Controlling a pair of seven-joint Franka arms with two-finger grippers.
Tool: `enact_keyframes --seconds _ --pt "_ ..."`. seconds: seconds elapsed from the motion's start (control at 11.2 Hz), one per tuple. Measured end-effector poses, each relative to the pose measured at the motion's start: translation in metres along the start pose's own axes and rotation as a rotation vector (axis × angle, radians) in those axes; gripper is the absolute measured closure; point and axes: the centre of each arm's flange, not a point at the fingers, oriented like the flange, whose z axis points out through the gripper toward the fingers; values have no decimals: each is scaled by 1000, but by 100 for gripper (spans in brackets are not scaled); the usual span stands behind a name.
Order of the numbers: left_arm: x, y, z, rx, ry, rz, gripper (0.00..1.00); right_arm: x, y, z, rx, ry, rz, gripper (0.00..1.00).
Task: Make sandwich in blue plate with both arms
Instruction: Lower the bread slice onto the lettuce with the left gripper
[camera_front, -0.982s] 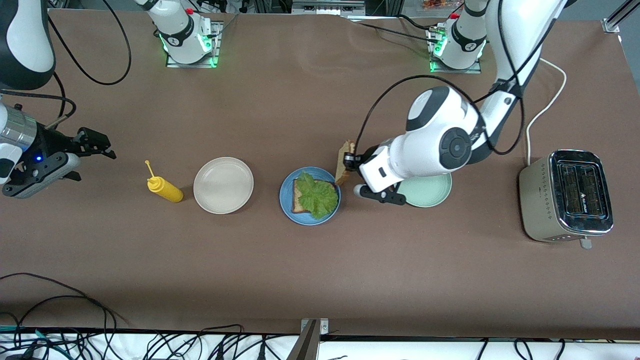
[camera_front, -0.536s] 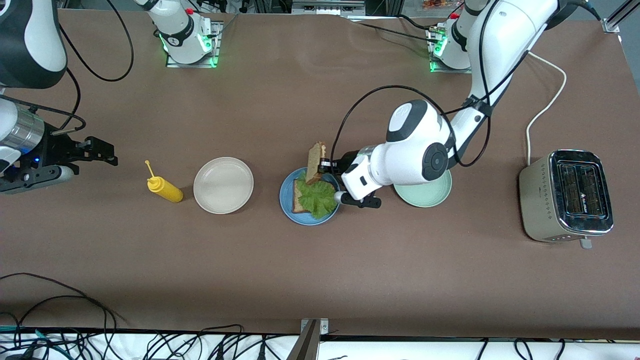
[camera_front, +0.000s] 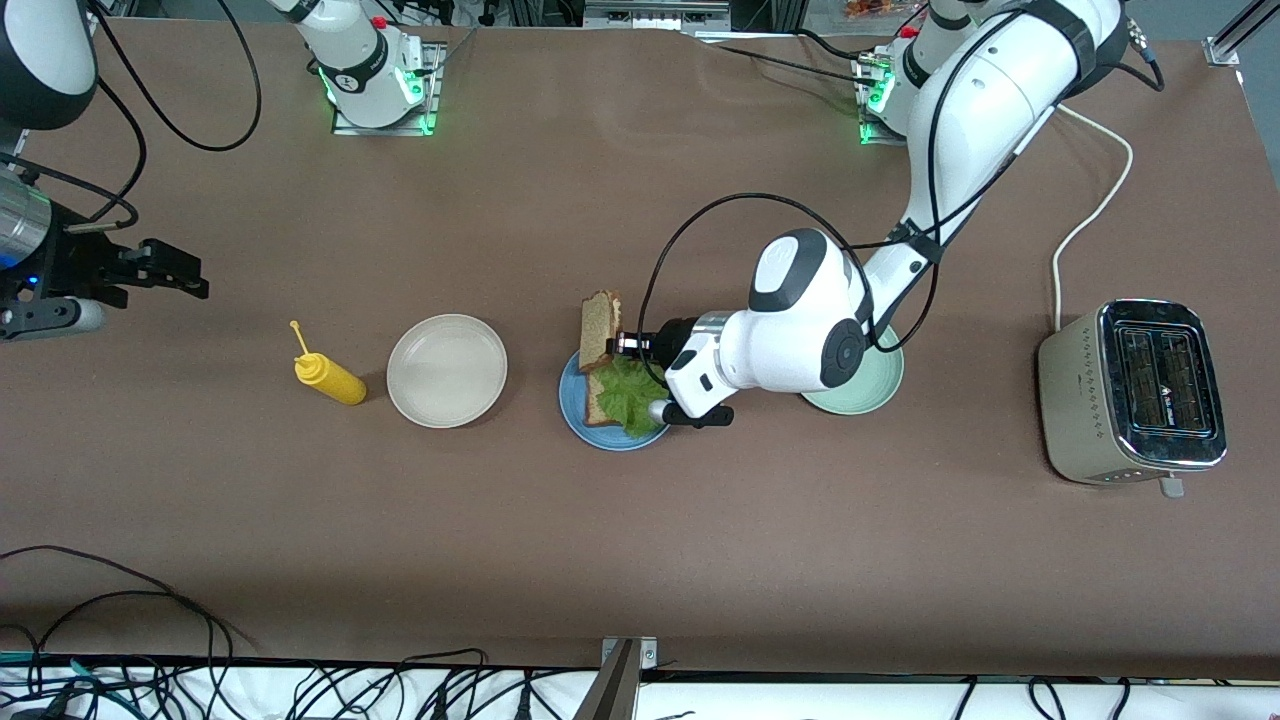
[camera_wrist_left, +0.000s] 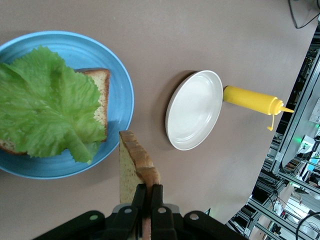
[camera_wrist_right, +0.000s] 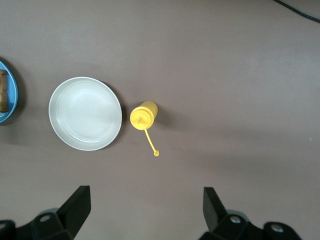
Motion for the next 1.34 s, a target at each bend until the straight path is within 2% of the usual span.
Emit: enact_keyframes --seconds 0.36,0.63,0.89,1.16,1.34 --pt "14 -27 10 12 -5 36 92 -7 9 -32 -7 34 15 0" --pt "31 -54 20 10 26 68 92 -8 15 -34 -23 34 23 0" --pt "35 -55 18 1 47 70 92 -8 17 -38 -29 42 24 0" --pt "39 -62 23 -3 55 64 92 -10 23 -54 -110 61 21 0" --pt "42 -68 22 1 59 58 93 -8 16 -53 -120 58 8 0"
